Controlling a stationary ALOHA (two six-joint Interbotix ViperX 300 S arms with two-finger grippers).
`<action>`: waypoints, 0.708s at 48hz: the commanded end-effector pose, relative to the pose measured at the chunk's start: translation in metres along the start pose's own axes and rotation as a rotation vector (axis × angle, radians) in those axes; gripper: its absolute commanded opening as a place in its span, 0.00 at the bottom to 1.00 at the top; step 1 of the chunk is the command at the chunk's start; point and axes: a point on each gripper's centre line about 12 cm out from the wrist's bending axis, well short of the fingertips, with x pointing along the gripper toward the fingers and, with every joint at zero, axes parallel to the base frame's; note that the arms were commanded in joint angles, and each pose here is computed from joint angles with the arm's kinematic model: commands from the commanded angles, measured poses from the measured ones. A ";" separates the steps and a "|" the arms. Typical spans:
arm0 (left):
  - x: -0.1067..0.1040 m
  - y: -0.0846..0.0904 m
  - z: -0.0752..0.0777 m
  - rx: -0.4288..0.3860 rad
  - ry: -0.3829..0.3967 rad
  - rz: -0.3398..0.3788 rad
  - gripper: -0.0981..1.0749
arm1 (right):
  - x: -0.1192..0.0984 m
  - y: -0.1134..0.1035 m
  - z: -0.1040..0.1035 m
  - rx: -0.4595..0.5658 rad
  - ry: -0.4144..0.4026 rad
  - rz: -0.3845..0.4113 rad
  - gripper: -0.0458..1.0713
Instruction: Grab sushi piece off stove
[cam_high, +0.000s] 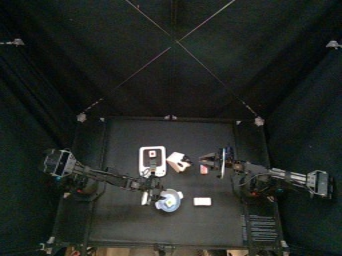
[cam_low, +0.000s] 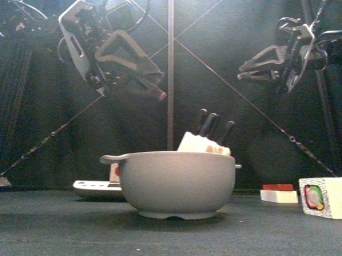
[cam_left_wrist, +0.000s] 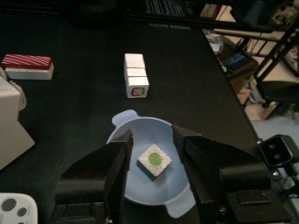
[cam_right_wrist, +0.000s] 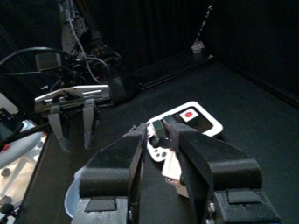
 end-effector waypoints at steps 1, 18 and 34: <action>-0.007 0.025 0.020 -0.165 0.016 0.091 0.76 | 0.001 0.000 0.004 0.002 -0.014 0.004 0.65; -0.021 0.094 0.044 -0.463 0.182 0.269 0.76 | 0.001 0.000 0.003 0.002 -0.009 0.000 0.65; -0.023 0.129 0.042 -0.504 0.476 0.387 0.76 | 0.001 -0.001 0.002 0.006 -0.008 -0.004 0.65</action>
